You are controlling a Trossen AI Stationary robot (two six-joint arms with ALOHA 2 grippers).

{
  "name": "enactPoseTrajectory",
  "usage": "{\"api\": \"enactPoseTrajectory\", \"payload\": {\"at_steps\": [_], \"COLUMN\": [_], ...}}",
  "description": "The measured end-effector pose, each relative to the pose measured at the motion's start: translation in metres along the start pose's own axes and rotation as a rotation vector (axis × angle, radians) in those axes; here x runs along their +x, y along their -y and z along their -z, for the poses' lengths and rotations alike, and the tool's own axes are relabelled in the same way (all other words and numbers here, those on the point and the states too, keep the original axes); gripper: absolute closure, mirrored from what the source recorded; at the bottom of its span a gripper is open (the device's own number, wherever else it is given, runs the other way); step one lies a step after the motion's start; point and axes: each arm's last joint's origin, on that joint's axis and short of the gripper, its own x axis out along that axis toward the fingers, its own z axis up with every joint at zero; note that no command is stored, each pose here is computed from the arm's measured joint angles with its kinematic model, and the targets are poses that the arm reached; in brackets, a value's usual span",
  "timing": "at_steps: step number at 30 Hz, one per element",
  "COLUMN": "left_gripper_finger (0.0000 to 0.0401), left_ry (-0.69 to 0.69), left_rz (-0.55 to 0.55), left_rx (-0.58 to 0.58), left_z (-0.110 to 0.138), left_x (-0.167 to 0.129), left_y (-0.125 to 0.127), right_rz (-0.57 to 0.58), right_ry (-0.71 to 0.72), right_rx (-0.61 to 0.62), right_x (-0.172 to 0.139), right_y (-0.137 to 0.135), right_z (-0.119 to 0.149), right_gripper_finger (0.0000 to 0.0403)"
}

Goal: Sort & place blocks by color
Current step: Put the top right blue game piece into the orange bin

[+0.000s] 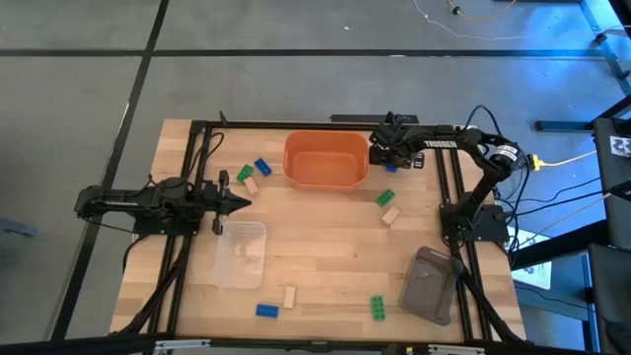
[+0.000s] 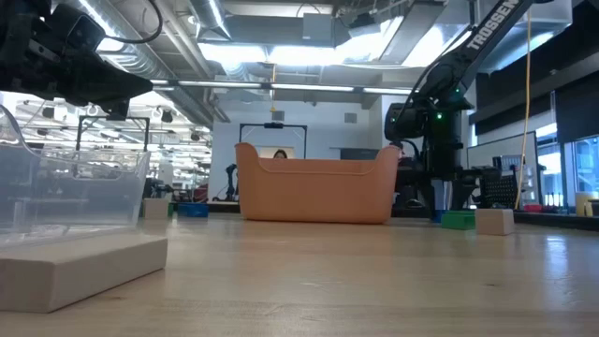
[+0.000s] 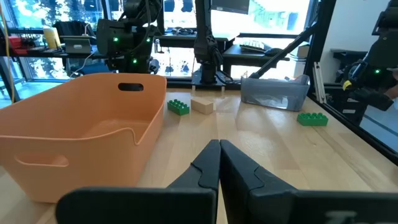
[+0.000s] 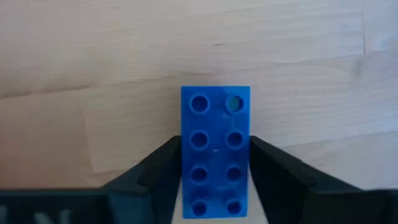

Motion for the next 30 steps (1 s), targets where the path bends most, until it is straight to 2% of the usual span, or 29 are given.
{"api": "enactPoseTrajectory", "payload": {"at_steps": [2,9,15,24,30], "left_gripper_finger": [0.0401,0.0401,0.0401,0.0401,0.0401], "left_ry": [0.000,0.000,0.000,0.000,0.000], "left_rz": [0.000,0.000,0.000,0.000,0.000], "left_rx": [0.000,0.000,0.000,0.001,0.069], "left_z": [0.000,0.000,0.000,0.000,0.000], "left_x": [0.000,0.000,0.000,0.000,0.000], "left_y": [0.000,0.000,0.000,0.000,0.000], "right_rz": [0.006,0.026,-0.017,-0.327,-0.691], "right_ry": [-0.004,-0.065,-0.034,0.141,0.237], "right_rx": [-0.009,-0.147,-0.220,-0.355,-0.506], "right_x": [0.000,-0.008,-0.042,-0.115,-0.157], "right_y": [0.001,0.008,0.021,0.041,0.044], "right_z": [0.000,0.004,0.004,0.012,0.021], "right_gripper_finger": [0.0262,0.0263,0.0263,0.0263,0.0263]}}
